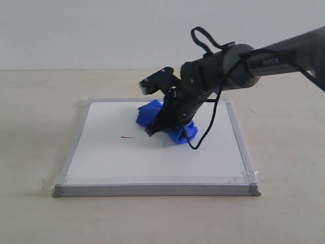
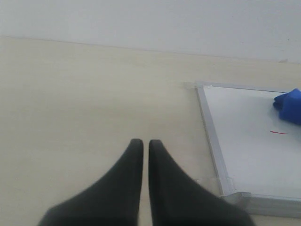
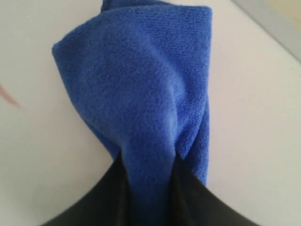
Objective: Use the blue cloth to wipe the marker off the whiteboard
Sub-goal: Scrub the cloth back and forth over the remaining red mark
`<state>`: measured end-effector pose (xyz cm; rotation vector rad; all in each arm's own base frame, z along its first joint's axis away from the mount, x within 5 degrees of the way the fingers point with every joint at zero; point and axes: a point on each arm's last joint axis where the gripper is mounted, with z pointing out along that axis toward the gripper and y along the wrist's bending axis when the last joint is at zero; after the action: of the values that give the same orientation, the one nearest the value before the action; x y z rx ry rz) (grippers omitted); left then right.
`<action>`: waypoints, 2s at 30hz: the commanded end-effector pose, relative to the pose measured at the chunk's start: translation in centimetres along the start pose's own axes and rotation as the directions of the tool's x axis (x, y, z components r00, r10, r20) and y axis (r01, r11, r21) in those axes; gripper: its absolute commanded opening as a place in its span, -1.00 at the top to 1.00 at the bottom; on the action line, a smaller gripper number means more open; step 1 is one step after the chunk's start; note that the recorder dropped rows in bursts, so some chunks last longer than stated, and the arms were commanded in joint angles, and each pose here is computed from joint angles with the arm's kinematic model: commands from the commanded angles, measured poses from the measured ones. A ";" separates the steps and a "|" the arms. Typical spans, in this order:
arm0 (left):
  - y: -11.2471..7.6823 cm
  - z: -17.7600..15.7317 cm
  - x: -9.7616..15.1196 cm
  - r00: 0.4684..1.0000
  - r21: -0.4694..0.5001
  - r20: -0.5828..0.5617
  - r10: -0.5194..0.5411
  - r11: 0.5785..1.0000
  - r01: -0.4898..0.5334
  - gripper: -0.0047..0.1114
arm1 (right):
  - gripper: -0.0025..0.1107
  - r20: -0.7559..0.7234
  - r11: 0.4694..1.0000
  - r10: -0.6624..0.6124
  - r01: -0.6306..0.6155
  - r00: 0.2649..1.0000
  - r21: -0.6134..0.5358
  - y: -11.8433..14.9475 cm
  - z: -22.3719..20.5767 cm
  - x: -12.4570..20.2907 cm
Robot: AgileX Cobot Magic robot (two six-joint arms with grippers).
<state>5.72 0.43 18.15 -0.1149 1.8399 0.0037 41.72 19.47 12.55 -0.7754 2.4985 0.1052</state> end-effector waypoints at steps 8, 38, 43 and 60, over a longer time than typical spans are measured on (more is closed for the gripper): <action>0.0 -0.1 -0.3 1.000 0.003 0.022 -0.003 1.000 0.003 0.84 | 0.96 -0.082 0.991 -0.101 0.093 0.991 -0.095 5.2 1.5 0.8; 0.0 -0.1 -0.3 1.000 0.003 0.022 -0.003 1.000 0.003 0.84 | 0.96 -0.075 0.984 -0.133 0.122 0.988 -0.132 10.0 3.3 -3.1; 0.0 -0.1 -0.3 1.000 0.003 0.022 -0.003 1.000 0.003 0.84 | 0.96 -0.070 0.959 -0.235 0.220 0.969 -0.181 13.4 2.6 -3.6; 0.0 -0.1 -0.3 1.000 0.003 0.022 -0.003 1.000 0.003 0.84 | 0.96 -0.159 0.993 -0.083 0.095 0.984 0.069 4.7 3.4 -4.1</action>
<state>5.73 0.43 18.17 -0.1147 1.8382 0.0036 44.67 25.35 12.70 -0.8312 2.5196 -0.1191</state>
